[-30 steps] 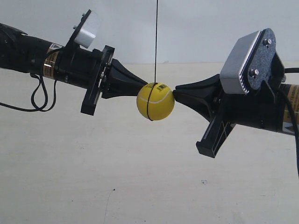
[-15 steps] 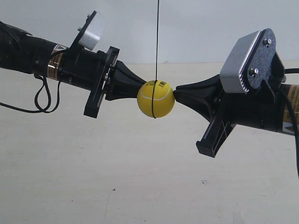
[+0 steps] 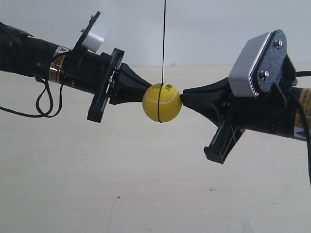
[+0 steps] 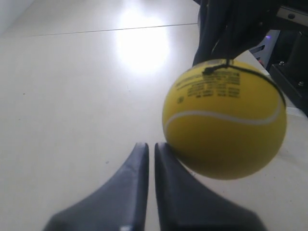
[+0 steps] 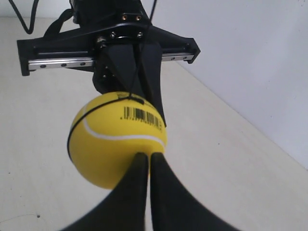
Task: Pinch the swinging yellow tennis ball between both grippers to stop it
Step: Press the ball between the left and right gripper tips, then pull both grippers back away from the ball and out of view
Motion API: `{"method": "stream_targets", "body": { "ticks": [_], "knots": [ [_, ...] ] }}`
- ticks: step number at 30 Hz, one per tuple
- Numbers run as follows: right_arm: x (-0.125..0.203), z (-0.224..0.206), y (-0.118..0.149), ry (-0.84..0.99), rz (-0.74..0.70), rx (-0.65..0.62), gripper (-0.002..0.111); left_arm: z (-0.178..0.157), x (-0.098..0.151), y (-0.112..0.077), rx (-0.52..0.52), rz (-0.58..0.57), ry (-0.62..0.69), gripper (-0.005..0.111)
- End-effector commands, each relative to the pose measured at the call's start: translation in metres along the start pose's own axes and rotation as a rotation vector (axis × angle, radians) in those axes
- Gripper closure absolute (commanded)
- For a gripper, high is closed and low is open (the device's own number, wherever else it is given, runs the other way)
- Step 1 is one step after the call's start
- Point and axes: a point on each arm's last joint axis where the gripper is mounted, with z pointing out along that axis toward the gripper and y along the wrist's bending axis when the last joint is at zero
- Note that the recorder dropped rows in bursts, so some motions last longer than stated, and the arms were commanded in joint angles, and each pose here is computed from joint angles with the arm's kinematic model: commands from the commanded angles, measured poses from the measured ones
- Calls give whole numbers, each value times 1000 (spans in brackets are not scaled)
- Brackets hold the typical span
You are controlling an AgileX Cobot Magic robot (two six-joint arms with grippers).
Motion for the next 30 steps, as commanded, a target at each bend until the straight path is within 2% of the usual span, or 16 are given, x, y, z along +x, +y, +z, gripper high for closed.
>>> {"method": "stream_targets", "body": {
  "ticks": [1, 21, 30],
  "knots": [
    [-1, 0, -3, 1, -3, 10, 108, 2, -3, -1, 10, 11, -7, 102],
    [0, 0, -3, 7, -13, 14, 108, 1, -2, 0, 6, 13, -7, 102],
    [2, 1, -13, 89, -24, 84, 108, -31, 10, 13, -84, -12, 0, 102]
  ]
}}
